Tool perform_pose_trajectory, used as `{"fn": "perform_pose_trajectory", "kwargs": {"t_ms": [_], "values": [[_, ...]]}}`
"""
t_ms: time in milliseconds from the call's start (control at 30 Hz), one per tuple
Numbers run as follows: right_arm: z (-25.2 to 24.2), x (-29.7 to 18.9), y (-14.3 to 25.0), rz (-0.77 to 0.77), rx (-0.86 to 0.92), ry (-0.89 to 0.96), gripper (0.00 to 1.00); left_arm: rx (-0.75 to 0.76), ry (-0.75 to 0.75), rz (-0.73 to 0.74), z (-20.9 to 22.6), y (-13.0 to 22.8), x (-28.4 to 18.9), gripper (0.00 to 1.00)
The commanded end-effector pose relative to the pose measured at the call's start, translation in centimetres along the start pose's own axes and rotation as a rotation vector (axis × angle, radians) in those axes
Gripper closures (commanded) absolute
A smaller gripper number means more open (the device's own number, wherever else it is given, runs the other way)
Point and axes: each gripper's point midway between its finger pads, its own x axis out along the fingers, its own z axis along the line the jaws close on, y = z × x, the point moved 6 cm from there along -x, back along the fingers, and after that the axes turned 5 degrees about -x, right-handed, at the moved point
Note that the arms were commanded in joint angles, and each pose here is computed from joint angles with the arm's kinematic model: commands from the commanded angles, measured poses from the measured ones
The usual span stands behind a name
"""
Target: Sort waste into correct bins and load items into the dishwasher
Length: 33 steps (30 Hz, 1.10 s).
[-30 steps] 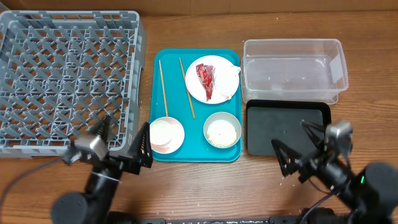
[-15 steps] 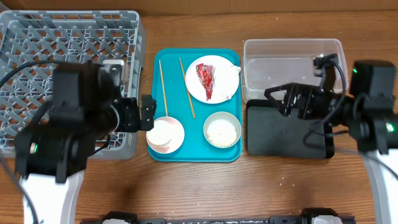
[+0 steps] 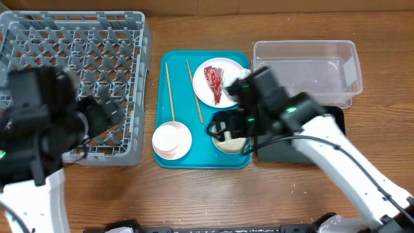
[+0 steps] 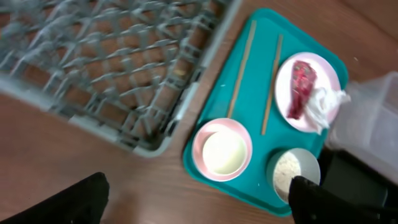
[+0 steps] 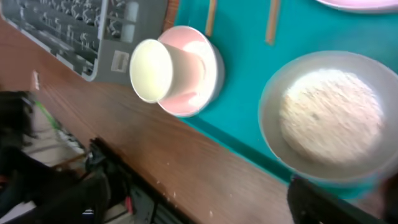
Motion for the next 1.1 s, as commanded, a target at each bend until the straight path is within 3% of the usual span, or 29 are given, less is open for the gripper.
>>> {"fn": "perform_pose_trajectory", "kwargs": {"t_ms": [0,200,367,600,733,800,833,1067], "values": [[2.0,2.4,-0.7,-0.046,-0.045,0.077,0.13,-0.09,-0.03,-0.038,1.5,-0.2,-1.3,0.1],[3.7,6.7,-0.5,-0.069,-0.152,0.17,0.2,-0.127,0.033,-0.084,2.1,0.2,-3.1,0.1],[4.2,10.5,-0.1,-0.036,-0.188,0.165,0.29,-0.041,0.14,-0.184,1.2,0.5,-5.3,0.0],[3.8,13.7,-0.7,-0.035,-0.195,0.131,0.38,-0.044,0.127,-0.15,1.5,1.6,-5.4,0.0],[3.6,14.5,-1.4,-0.07,-0.201,0.142,0.49,-0.046,0.117,-0.125,1.7,2.0,-5.1,0.0],[3.7,14.6,-1.6,-0.078,-0.203,0.137,0.64,-0.047,0.116,-0.121,1.7,2.1,-5.1,0.0],[3.7,14.6,-1.6,-0.08,-0.204,0.136,0.66,-0.048,0.114,-0.118,1.8,2.1,-5.1,0.0],[3.0,15.1,-1.6,-0.083,-0.2,0.174,0.64,-0.051,0.11,-0.108,1.8,2.1,-4.9,0.0]]}}
